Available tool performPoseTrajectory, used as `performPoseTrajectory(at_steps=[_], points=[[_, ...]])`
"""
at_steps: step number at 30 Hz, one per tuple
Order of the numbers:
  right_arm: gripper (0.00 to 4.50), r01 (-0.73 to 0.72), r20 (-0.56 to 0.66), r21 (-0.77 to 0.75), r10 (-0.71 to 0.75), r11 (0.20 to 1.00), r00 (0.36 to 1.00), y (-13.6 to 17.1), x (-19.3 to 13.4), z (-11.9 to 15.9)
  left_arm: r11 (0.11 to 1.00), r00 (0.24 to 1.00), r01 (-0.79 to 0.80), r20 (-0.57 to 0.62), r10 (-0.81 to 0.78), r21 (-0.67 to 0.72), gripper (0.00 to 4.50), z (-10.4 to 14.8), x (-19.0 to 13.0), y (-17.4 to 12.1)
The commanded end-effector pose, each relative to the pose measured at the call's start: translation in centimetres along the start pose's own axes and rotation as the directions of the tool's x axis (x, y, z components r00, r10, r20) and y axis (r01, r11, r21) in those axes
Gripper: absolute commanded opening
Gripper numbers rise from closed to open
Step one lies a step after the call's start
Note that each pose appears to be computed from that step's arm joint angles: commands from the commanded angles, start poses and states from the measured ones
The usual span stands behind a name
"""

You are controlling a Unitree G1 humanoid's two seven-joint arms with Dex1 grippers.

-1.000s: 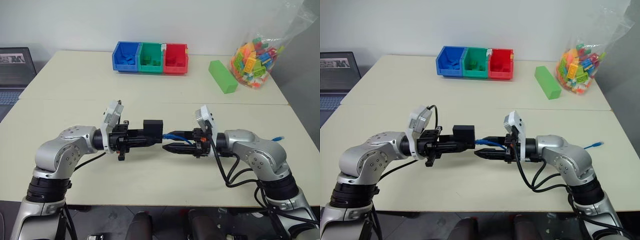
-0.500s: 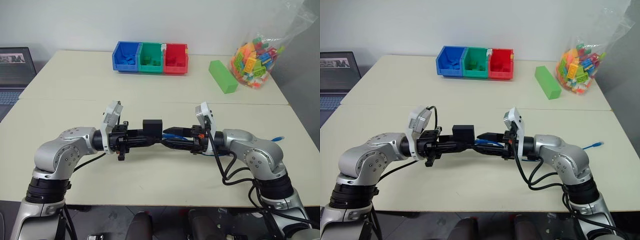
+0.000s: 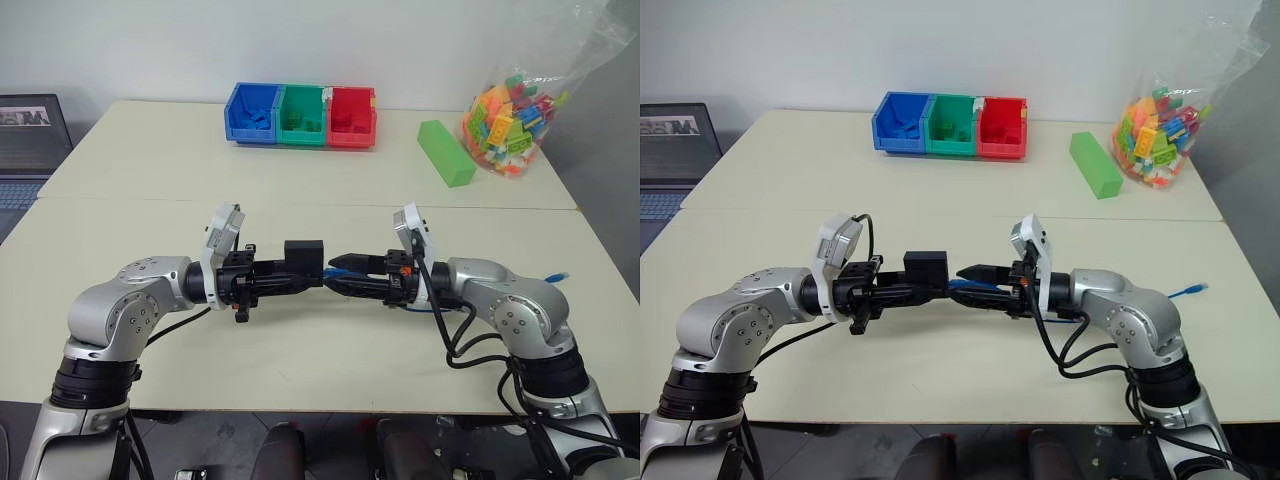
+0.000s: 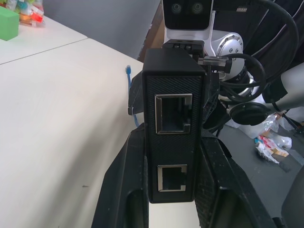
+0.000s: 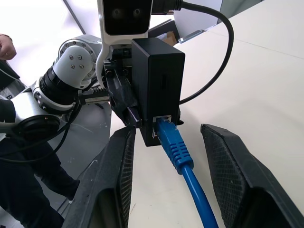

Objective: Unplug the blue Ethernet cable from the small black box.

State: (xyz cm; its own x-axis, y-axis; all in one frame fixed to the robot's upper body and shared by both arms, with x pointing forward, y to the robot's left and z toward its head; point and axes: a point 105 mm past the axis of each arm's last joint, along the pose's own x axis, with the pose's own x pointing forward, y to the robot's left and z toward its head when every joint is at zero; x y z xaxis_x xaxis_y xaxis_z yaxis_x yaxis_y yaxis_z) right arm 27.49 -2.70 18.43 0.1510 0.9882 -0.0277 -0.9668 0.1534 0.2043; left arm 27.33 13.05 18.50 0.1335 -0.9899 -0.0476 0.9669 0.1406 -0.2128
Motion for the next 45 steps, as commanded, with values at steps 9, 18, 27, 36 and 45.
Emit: performPoseTrajectory(at_steps=[9,18,27,36,45], points=[[1.94,-0.028,0.019,-0.037,0.029,0.999,0.999,0.3,0.0,1.2,0.999,1.000,0.013,0.017,-0.014,0.048,0.80,1.0,-0.2,-0.7],[0.09,-0.044,0.005,-0.043,0.044,0.998,0.999,0.4,-0.1,1.0,0.999,1.000,0.004,0.030,-0.006,0.041,0.80,1.2,-0.4,-0.3],[0.09,-0.067,-0.013,-0.048,0.067,0.997,0.998,0.6,-0.2,0.9,0.999,0.999,0.006,0.048,-0.008,0.034,0.80,1.5,-0.2,-0.2],[0.08,-0.022,-0.079,-0.047,0.018,0.999,0.997,-0.7,-2.0,0.0,0.999,1.000,-0.014,0.007,0.014,0.038,0.80,1.5,-1.5,-0.2],[0.03,0.010,-0.079,-0.063,-0.015,0.998,0.997,-1.4,-2.9,0.3,0.999,0.999,-0.032,-0.004,0.032,0.039,0.80,1.3,-1.9,-0.1]])
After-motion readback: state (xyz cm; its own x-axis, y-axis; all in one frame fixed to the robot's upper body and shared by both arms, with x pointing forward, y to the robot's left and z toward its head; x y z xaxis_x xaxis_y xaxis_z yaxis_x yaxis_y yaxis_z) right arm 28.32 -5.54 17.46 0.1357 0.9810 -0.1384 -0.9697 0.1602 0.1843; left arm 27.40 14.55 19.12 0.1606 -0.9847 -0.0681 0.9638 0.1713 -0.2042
